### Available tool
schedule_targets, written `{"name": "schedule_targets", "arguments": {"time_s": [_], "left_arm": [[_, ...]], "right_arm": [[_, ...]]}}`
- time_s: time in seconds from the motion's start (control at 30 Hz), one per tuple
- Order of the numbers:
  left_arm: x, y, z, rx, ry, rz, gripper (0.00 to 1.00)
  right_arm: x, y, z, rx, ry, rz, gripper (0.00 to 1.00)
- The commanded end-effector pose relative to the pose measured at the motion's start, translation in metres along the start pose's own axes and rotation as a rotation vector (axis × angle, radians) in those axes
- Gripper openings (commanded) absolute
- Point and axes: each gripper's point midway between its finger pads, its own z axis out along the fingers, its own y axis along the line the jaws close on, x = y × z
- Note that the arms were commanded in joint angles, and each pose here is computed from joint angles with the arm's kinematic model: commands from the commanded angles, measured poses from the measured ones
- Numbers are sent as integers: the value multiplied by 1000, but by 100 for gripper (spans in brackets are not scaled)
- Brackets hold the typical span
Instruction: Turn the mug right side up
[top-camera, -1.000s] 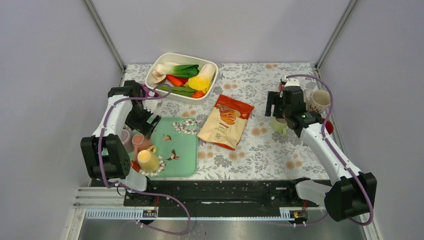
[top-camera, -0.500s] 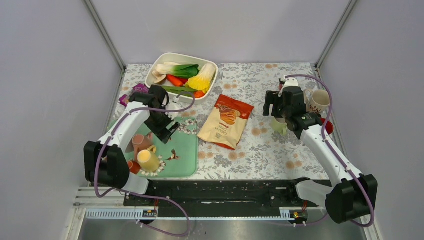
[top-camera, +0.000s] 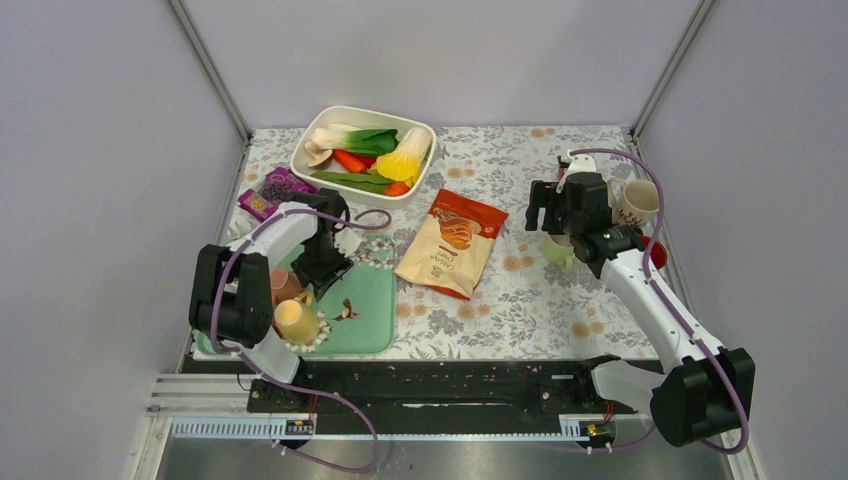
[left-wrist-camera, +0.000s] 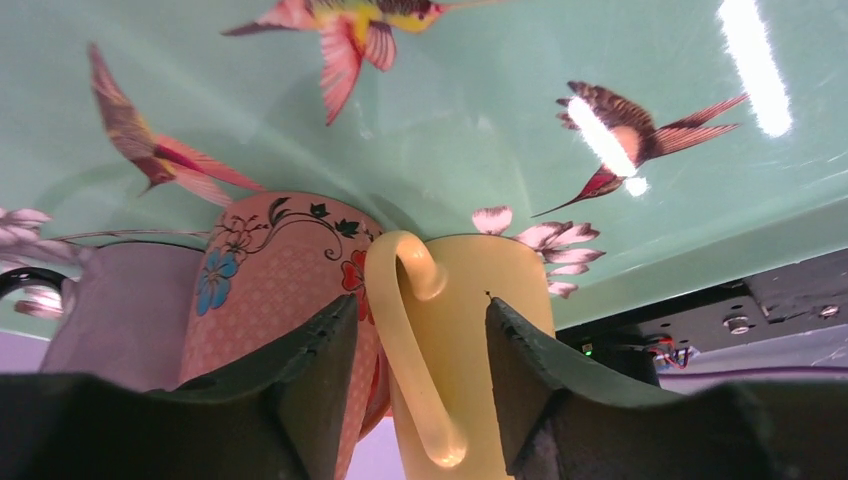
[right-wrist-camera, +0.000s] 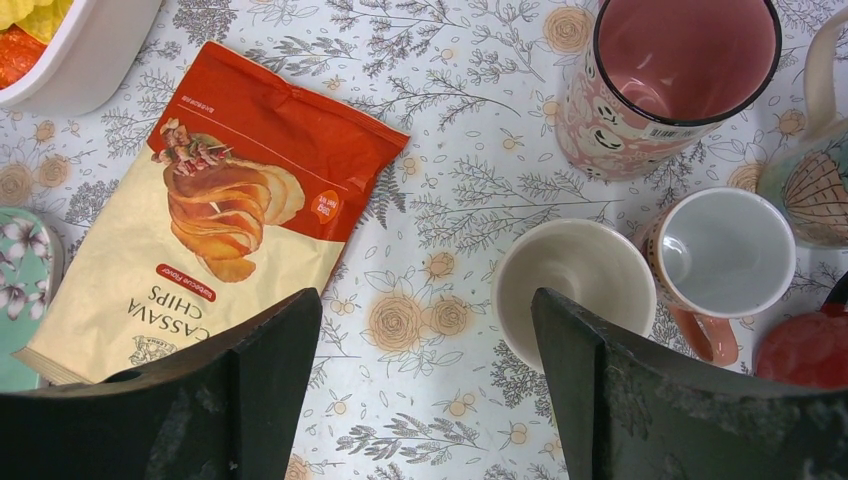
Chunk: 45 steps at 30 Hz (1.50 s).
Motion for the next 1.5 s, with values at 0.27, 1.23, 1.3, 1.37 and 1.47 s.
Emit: {"name": "schedule_targets", "arguments": {"time_s": [0.27,1.23,1.3,1.37,1.47], "left_arm": [[28,-37,8,135,101,97,50],[29,-44,16,135,162,155,0],[12,-46,4,141,72,143,0],[-10,-47,-15,147,-49,138,0],[-38,-48,-48,138,-224,147,0]], "right_arm": [[-10,10,2,-46,-44,-12,87],[-10,13,-2,-67,-58,-18,87],[-11,14,-4,-77,-65,-15,87],[-14,20,-7,-107,-76,-4,87],[-18,42,-16,-233,-98,26,87]]}}
